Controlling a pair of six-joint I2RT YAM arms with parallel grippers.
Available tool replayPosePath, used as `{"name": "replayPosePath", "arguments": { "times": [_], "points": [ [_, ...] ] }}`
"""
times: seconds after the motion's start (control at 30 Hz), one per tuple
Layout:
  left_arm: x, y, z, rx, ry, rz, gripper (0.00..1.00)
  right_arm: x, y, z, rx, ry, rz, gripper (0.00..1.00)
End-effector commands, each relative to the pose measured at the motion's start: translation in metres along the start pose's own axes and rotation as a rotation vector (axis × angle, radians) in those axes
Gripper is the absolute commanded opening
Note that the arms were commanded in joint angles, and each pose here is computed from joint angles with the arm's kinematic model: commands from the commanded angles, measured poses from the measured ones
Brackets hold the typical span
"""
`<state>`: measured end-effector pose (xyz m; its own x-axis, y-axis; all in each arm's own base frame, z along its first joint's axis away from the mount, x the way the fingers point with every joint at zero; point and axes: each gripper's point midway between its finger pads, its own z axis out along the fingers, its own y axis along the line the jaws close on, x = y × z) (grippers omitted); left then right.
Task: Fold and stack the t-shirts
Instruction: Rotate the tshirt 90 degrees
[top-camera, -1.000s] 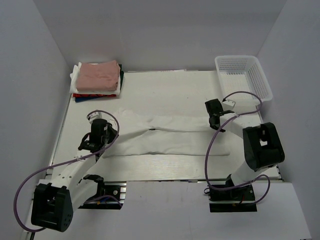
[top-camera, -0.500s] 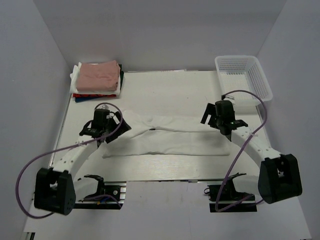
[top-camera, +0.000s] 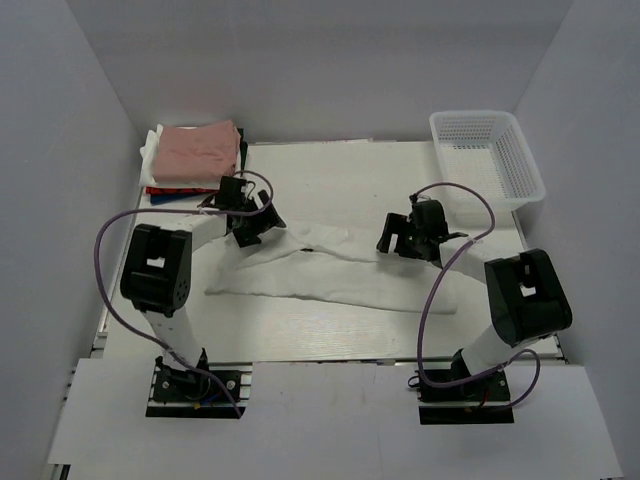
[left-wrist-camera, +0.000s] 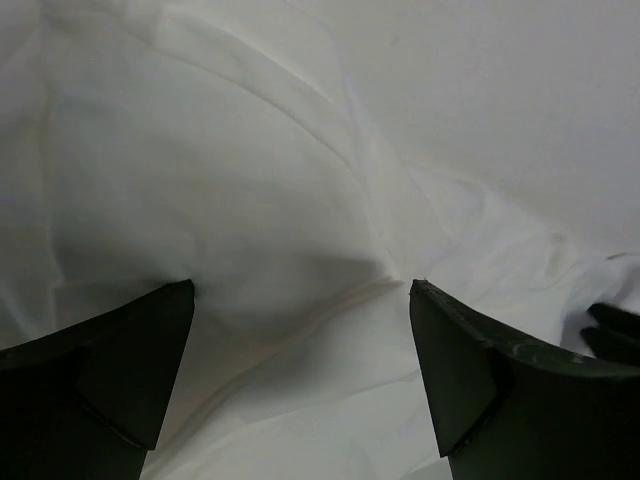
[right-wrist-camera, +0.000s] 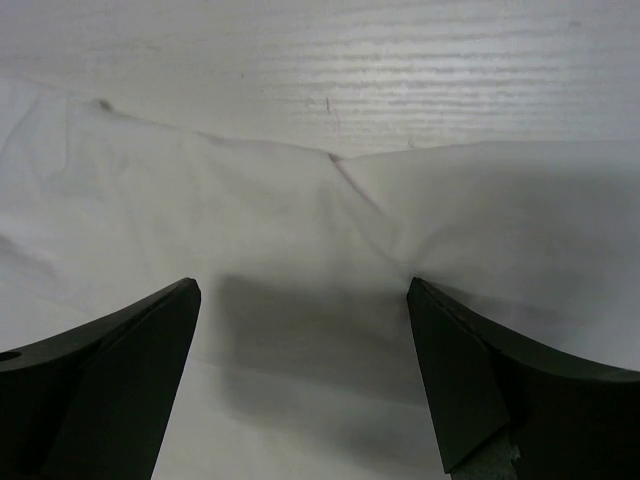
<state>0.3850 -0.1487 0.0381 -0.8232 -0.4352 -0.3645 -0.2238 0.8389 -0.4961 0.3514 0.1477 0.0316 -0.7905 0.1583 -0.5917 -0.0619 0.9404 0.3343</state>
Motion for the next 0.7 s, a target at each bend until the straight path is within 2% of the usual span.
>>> {"name": "replayPosePath", "arguments": {
  "times": [0.0, 0.03, 0.07, 0.13, 0.2, 0.23, 0.27, 0.3, 0.33, 0.37, 0.4, 0.43, 0.5, 0.53, 0.67],
  "points": [
    [0.0, 0.013, 0.042, -0.064, 0.067, 0.03, 1.0, 0.035, -0.003, -0.014, -0.002, 0.072, -0.014, 0.9],
    [-0.007, 0.0, 0.051, -0.02, 0.06, 0.062, 1.0, 0.04, -0.003, -0.021, 0.003, 0.08, -0.043, 0.9],
    [-0.036, -0.025, 0.057, 0.049, -0.005, 0.093, 1.0, 0.056, -0.004, -0.027, 0.002, 0.11, -0.06, 0.9],
    [-0.048, -0.052, 0.074, 0.144, -0.001, 0.127, 1.0, 0.084, 0.011, -0.037, -0.054, 0.185, -0.132, 0.9],
    [-0.071, -0.072, 0.108, 0.179, -0.018, 0.145, 1.0, 0.123, 0.035, -0.05, -0.16, 0.299, -0.195, 0.9],
    [-0.103, -0.106, 0.111, 0.236, -0.083, 0.175, 1.0, 0.136, 0.048, -0.055, -0.2, 0.327, -0.235, 0.9],
    [-0.09, -0.093, 0.151, 0.208, -0.036, 0.168, 1.0, 0.145, 0.058, -0.06, -0.251, 0.359, -0.266, 0.9],
    [-0.092, -0.095, 0.167, 0.218, -0.021, 0.168, 1.0, 0.155, 0.067, -0.066, -0.29, 0.398, -0.29, 0.9],
    [-0.131, -0.133, 0.164, 0.301, -0.104, 0.19, 1.0, 0.171, 0.086, -0.074, -0.355, 0.43, -0.363, 0.9],
    [-0.131, -0.144, 0.179, 0.335, -0.106, 0.198, 1.0, 0.18, 0.094, -0.08, -0.433, 0.456, -0.452, 0.9],
    [-0.105, -0.135, 0.219, 0.381, -0.037, 0.184, 1.0, 0.186, 0.108, -0.088, -0.513, 0.484, -0.488, 0.9],
    [-0.124, -0.162, 0.213, 0.473, -0.087, 0.194, 1.0, 0.202, 0.117, -0.095, -0.571, 0.525, -0.564, 0.9],
    [-0.113, -0.174, 0.222, 0.56, -0.071, 0.156, 1.0, 0.215, 0.133, -0.109, -0.695, 0.61, -0.6, 0.9],
    [-0.11, -0.17, 0.23, 0.577, -0.084, 0.106, 1.0, 0.221, 0.137, -0.112, -0.724, 0.629, -0.625, 0.9],
    [-0.124, -0.18, 0.226, 0.593, -0.177, 0.088, 1.0, 0.226, 0.152, -0.121, -0.807, 0.654, -0.706, 0.9]
  ]
}}
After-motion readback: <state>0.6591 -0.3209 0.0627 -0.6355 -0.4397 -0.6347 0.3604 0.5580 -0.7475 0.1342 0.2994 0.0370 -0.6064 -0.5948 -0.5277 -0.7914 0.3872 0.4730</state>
